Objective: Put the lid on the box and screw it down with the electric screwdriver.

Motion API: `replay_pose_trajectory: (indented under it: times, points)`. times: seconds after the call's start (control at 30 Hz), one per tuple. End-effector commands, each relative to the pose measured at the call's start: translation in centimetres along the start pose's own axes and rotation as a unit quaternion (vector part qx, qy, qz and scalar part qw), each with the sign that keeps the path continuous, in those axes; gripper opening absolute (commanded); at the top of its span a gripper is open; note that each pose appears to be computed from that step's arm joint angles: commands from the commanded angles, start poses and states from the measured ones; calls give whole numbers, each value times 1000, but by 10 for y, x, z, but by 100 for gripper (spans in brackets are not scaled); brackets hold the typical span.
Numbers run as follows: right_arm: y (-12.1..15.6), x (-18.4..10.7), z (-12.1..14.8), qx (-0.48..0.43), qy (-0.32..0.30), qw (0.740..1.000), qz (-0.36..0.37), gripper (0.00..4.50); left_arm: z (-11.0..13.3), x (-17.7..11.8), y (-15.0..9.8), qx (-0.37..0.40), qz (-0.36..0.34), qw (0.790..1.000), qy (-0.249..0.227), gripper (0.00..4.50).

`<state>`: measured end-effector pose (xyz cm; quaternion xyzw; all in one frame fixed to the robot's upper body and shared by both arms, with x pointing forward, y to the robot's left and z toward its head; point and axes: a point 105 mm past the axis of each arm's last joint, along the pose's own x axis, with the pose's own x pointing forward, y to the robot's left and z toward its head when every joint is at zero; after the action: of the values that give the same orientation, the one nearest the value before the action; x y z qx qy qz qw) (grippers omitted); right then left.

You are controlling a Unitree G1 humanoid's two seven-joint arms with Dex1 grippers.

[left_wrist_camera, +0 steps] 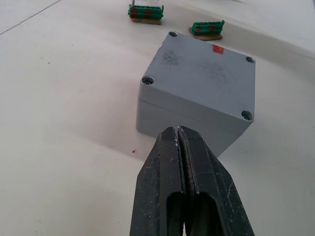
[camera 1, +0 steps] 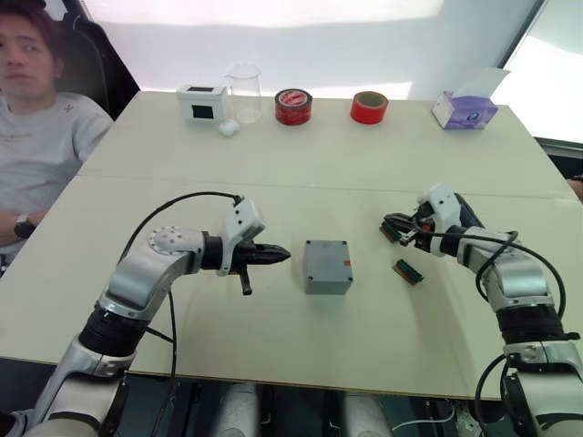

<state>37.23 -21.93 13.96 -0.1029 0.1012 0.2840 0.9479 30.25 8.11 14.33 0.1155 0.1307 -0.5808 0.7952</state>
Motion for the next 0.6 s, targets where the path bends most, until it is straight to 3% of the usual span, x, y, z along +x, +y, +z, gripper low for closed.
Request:
replay_pose_trajectory:
  times: [0.03,0.17,0.33,0.6]
  points:
    - [5,-10,33,-26,-51,998,5,2,11,-7,2,9,6,1000,-21,0]
    - [21,-14,45,-36,-68,997,26,2,16,-12,3,6,7,1000,-29,0]
    - [86,-26,50,-33,-73,987,142,2,23,-25,-4,2,-4,999,-34,0]
    - [109,-25,37,-11,-57,985,163,2,25,-19,-7,-2,-10,999,-35,0]
